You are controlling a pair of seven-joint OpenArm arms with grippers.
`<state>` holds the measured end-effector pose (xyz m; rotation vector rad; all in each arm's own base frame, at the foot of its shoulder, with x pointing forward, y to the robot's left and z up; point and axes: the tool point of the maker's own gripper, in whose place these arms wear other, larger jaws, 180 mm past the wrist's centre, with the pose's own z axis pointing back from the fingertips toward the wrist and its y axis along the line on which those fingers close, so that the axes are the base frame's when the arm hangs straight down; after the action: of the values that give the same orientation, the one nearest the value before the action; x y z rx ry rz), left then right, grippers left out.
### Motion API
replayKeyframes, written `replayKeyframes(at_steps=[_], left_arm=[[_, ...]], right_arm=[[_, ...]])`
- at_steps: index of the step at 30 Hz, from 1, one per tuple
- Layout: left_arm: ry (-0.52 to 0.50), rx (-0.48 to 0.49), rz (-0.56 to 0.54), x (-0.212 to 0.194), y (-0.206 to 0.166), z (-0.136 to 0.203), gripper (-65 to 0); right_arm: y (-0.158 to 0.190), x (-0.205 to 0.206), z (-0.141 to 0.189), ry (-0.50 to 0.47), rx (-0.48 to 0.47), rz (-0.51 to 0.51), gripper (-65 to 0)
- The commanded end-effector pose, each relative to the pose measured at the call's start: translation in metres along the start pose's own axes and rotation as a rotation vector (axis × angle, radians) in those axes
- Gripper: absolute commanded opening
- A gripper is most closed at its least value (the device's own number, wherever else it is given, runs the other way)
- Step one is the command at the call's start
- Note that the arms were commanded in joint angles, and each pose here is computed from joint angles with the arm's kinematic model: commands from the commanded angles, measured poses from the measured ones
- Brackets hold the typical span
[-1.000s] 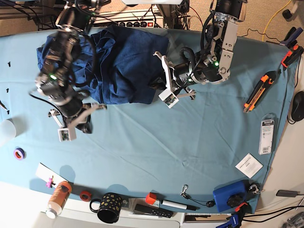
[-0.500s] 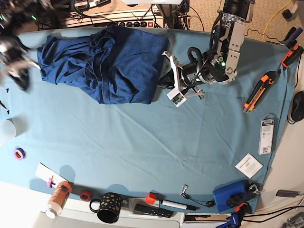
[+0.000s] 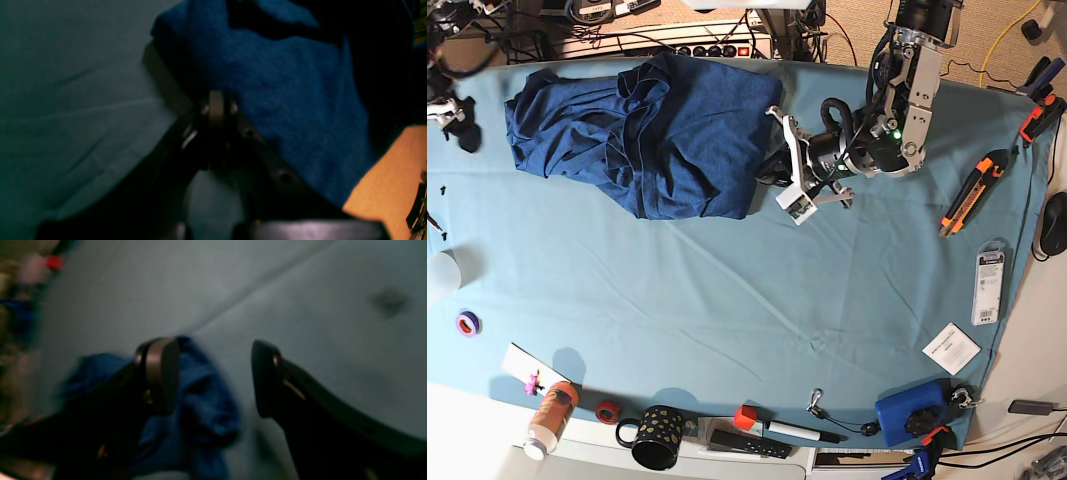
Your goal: Layout the t-shirt on the table in an organized manner, then fold the t-shirt properly
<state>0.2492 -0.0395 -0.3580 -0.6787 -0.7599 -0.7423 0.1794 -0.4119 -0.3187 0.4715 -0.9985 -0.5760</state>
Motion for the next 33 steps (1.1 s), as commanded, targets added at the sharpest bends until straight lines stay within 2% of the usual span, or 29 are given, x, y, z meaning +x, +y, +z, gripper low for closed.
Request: replayKeyframes(at_steps=[1, 2, 3, 8, 10, 12, 16, 20, 22, 25, 29, 31, 33], left_arm=[[-0.059, -0.015, -0.011, 0.017, -0.002, 0.002, -65.0], [-0.06, -0.016, -0.009, 0.017, -0.002, 0.002, -65.0], [-0.061, -0.016, -0.009, 0.018, -0.002, 0.002, -65.0], [-0.061, -0.017, -0.009, 0.018, -0.002, 0.002, -65.0], [-0.064, -0.019, -0.007, 0.018, -0.003, 0.002, -65.0], [-0.066, -0.021, -0.006, 0.019, -0.003, 0.002, -65.0], [-0.068, -0.023, -0.004, 0.019, -0.004, 0.002, -65.0], [-0.067, -0.023, -0.004, 0.019, -0.004, 0.002, -65.0], [-0.067, -0.023, -0.004, 0.019, -0.004, 0.002, -65.0], [-0.067, -0.023, -0.004, 0.019, -0.004, 0.002, -65.0], [-0.068, -0.023, -0.004, 0.019, -0.003, 0.002, -65.0], [-0.067, -0.023, -0.004, 0.019, -0.004, 0.002, -65.0], [-0.068, -0.023, -0.004, 0.019, -0.003, 0.002, -65.0]], right_arm=[[0.01, 0.031, 0.005, -0.098, 0.074, 0.012, -30.8], [0.014, 0.038, 0.004, -0.141, 0.136, -0.028, -30.8], [0.01, 0.036, 0.004, -0.143, 0.145, -0.059, -30.8], [-0.008, 0.023, 0.0, -0.117, 0.136, -0.142, -30.7], [-0.008, 0.01, -0.007, -0.074, 0.139, -0.152, -27.3], [-0.003, -0.008, -0.018, 0.009, 0.149, -0.149, -23.8], [0.012, -0.041, -0.04, 0.158, 0.184, -0.131, -23.6], [0.021, -0.062, -0.051, 0.243, 0.206, -0.12, -23.6], [0.017, -0.073, -0.052, 0.289, 0.176, -0.107, -23.6], [0.013, -0.082, -0.052, 0.316, 0.153, -0.102, -23.7], [0.018, -0.079, -0.053, 0.292, 0.18, -0.117, -24.2], [0.024, -0.072, -0.054, 0.256, 0.216, -0.135, -30.3], [0.025, -0.071, -0.054, 0.254, 0.218, -0.136, -43.2]])
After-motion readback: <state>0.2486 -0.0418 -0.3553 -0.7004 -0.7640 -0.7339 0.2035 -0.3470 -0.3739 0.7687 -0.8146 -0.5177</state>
